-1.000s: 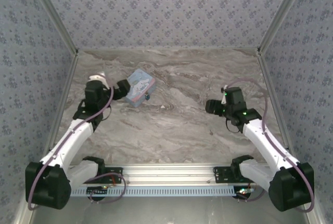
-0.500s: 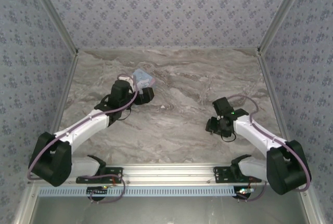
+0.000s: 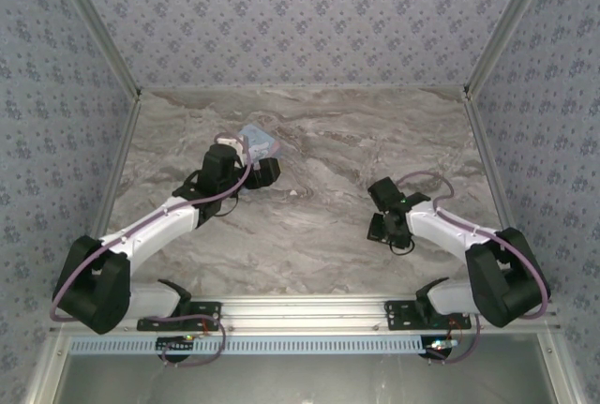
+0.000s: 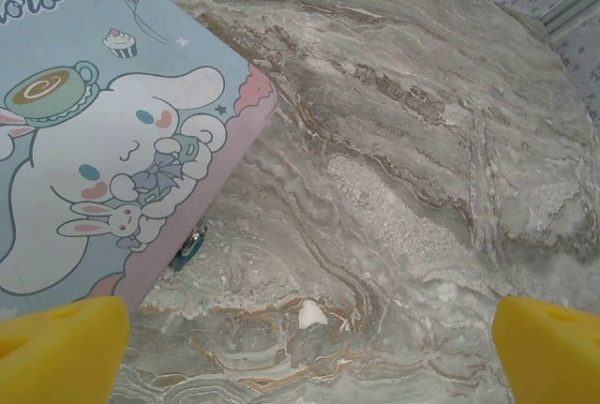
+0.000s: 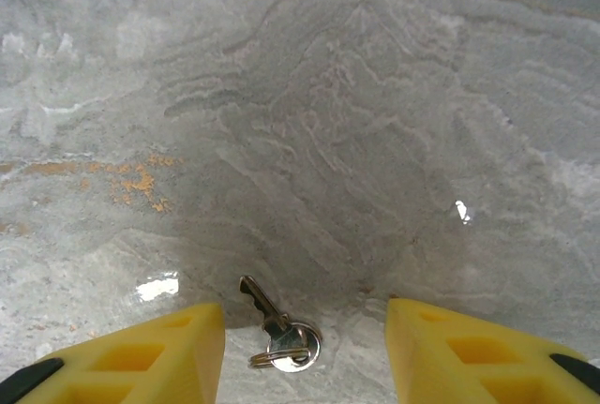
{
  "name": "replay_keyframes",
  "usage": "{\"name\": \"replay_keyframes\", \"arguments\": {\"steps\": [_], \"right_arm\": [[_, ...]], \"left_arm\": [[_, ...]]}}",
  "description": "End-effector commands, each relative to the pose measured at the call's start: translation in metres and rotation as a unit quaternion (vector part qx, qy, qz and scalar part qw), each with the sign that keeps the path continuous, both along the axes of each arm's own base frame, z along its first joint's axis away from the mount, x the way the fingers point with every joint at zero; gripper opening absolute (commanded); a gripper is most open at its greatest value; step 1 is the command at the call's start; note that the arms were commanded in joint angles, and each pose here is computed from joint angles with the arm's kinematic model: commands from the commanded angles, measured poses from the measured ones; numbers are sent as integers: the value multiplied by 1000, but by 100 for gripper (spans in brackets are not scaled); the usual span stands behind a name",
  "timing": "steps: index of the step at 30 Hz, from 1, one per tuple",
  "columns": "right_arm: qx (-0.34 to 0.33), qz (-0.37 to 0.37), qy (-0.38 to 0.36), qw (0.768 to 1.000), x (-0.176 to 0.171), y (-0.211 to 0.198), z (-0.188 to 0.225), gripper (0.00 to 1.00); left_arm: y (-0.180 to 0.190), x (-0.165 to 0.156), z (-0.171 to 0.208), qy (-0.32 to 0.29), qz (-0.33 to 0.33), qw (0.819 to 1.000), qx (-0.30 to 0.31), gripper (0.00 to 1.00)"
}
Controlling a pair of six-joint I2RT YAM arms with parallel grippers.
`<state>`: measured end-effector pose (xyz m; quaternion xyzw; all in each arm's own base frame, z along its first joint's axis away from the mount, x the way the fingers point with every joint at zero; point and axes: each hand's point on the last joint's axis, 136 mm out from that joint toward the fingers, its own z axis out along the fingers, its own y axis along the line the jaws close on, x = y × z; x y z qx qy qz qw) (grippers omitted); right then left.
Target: Unlock a padlock with a key
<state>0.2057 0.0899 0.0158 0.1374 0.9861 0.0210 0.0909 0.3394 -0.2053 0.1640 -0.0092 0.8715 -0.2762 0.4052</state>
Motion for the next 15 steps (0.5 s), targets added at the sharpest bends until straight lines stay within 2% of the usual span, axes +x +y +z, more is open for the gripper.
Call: {"name": "replay_keyframes", "arguments": {"steps": [1, 15], "right_arm": [[-17, -12, -7, 1000, 4, -2, 2, 50], [-47, -12, 0, 999, -13, -6, 1, 43]], "left_arm": [[-1, 3, 19, -26, -2, 1000, 0, 99], [1, 2, 22, -29, -3, 1000, 8, 99]]}}
